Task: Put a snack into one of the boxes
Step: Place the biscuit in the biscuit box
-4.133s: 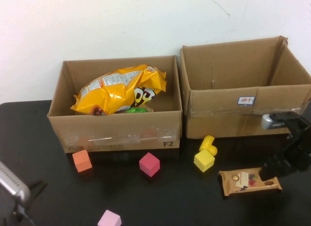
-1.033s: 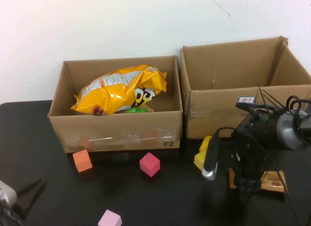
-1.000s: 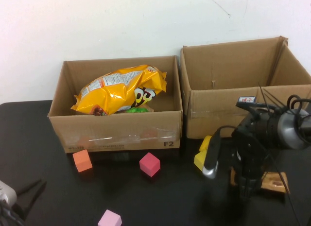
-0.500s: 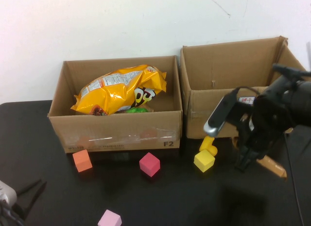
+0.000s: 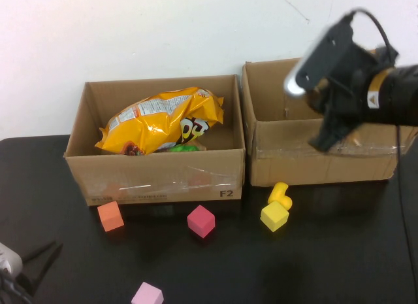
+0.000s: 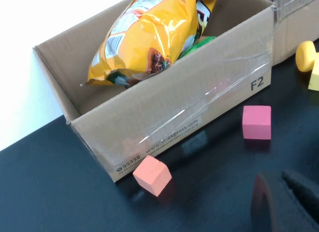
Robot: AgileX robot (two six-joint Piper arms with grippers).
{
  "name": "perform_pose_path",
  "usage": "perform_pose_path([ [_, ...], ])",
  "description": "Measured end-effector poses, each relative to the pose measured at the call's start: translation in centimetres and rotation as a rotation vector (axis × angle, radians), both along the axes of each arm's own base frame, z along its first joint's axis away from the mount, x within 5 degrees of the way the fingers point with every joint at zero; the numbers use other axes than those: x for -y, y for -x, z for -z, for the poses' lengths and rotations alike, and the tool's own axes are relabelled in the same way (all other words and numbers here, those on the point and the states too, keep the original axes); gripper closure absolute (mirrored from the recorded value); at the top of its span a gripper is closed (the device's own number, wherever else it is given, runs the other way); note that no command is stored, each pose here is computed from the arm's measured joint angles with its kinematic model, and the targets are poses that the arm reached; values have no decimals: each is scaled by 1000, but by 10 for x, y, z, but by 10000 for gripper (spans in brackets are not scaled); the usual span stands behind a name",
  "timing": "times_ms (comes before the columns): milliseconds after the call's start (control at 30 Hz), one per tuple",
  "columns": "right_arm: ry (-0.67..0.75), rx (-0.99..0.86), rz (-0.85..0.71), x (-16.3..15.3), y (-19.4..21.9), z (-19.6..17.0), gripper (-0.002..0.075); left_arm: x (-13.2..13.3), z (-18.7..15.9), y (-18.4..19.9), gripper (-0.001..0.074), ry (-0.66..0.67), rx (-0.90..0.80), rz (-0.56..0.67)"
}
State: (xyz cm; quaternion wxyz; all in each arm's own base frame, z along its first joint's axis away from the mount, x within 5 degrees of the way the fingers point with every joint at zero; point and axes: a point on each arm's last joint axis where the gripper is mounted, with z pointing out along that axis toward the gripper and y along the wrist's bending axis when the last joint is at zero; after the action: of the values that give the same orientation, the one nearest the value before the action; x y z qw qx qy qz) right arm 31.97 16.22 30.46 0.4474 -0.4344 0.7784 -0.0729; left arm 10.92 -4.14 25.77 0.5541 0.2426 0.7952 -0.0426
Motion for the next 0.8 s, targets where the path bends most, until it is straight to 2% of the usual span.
perform_pose_path([
  [133,-108,166,-78,-13,-10,-9,587,0,0,0,736,0,0,0],
  [267,-236,257,-92,-21,-32,1,587,0,0,0,736,0,0,0],
  [367,-357,228,17,-14,-61,15,587,0,0,0,736,0,0,0],
  [400,-436,190,118,-5,-82,26,587,0,0,0,736,0,0,0],
  [467,-526,138,224,4,-100,35,587,0,0,0,736,0,0,0],
  [600,-626,-3,352,13,-119,43,576,0,0,0,736,0,0,0],
  [700,-628,-88,359,10,-124,39,487,0,0,0,736,0,0,0],
  [800,-619,-133,347,7,-125,30,352,0,0,0,736,0,0,0],
])
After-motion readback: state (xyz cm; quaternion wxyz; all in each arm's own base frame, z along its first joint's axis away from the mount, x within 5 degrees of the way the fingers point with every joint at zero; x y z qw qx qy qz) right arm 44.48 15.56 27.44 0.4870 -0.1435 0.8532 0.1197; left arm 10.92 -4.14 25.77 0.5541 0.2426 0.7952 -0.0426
